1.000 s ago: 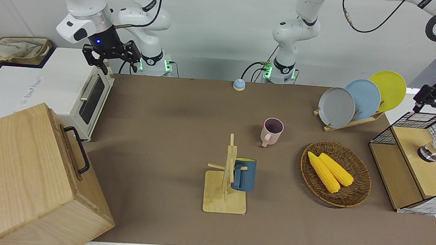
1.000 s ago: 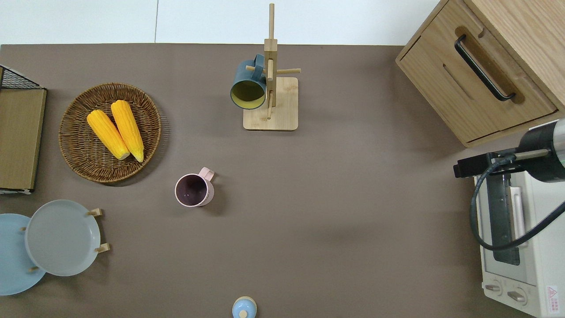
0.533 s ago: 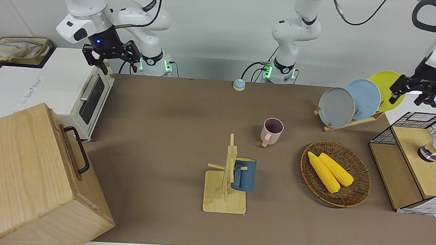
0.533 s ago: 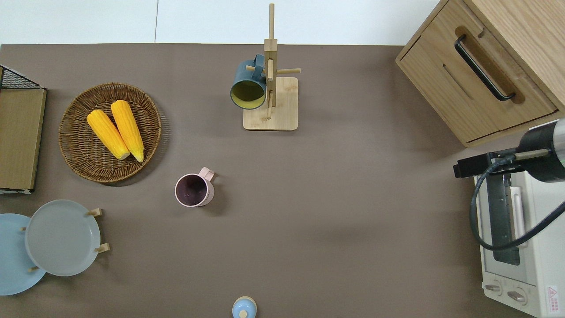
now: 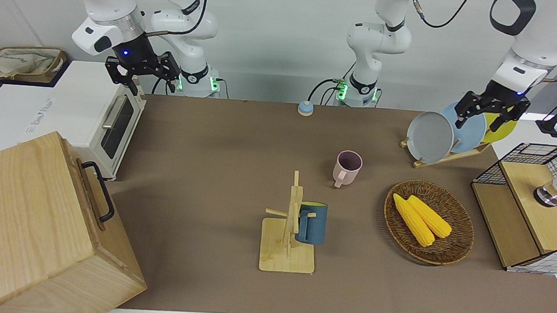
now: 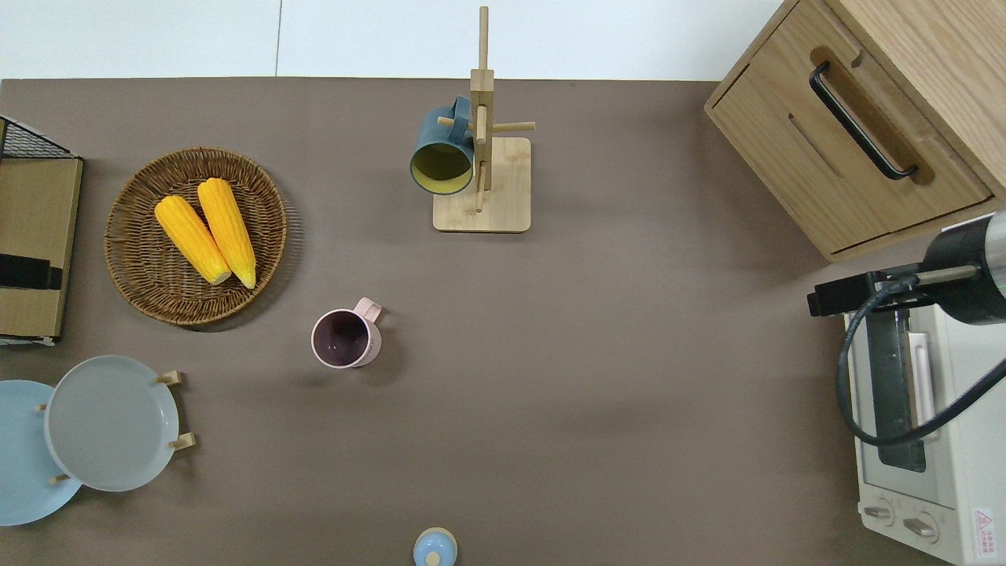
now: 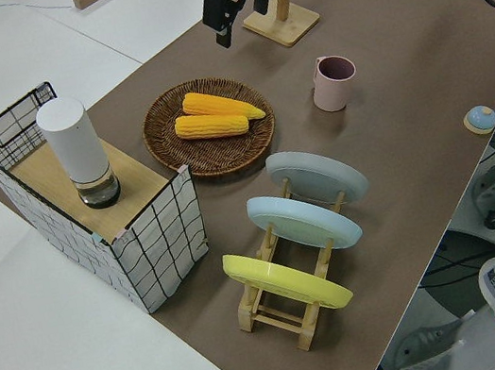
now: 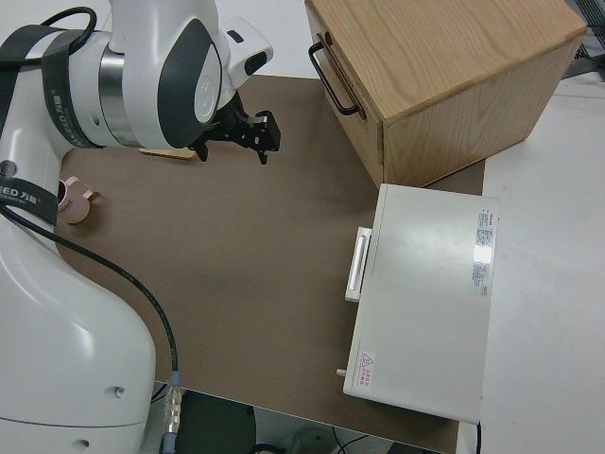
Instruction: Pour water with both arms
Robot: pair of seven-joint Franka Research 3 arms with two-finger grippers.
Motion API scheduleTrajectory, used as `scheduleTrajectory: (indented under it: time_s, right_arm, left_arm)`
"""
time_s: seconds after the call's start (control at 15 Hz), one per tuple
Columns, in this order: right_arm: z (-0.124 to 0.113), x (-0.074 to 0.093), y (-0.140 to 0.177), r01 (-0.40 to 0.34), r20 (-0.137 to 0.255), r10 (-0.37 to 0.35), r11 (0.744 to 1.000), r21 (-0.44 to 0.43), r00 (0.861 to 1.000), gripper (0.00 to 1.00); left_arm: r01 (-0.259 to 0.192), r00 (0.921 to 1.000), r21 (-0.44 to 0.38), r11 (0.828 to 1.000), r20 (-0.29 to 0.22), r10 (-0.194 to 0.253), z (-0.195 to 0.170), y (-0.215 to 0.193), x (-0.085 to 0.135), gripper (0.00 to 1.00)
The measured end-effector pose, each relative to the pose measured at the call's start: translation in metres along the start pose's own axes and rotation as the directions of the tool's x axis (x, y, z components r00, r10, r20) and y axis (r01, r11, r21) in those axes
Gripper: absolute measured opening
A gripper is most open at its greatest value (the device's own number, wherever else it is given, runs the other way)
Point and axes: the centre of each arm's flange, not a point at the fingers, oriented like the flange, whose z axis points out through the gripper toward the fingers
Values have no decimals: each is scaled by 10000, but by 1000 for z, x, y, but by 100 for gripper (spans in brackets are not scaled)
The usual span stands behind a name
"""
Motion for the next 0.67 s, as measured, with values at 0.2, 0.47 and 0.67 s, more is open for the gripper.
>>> scheduleTrajectory:
  time_s: [0.2, 0.47, 0.67]
  right_arm:
    - [0, 0, 0, 0, 0, 0, 10000, 0, 10000, 100]
    - [0, 0, 0, 0, 0, 0, 10000, 0, 10000, 100]
    - [0, 0, 0, 0, 0, 0, 10000, 0, 10000, 100]
  left_arm:
    - [-268, 9993, -47, 9996, 277, 270, 1, 31, 2, 100]
    - [-666, 9957, -184, 9976, 638, 677, -2, 57, -3, 100]
    - [-917, 9924, -239, 9955, 801, 934, -2, 74, -4, 100]
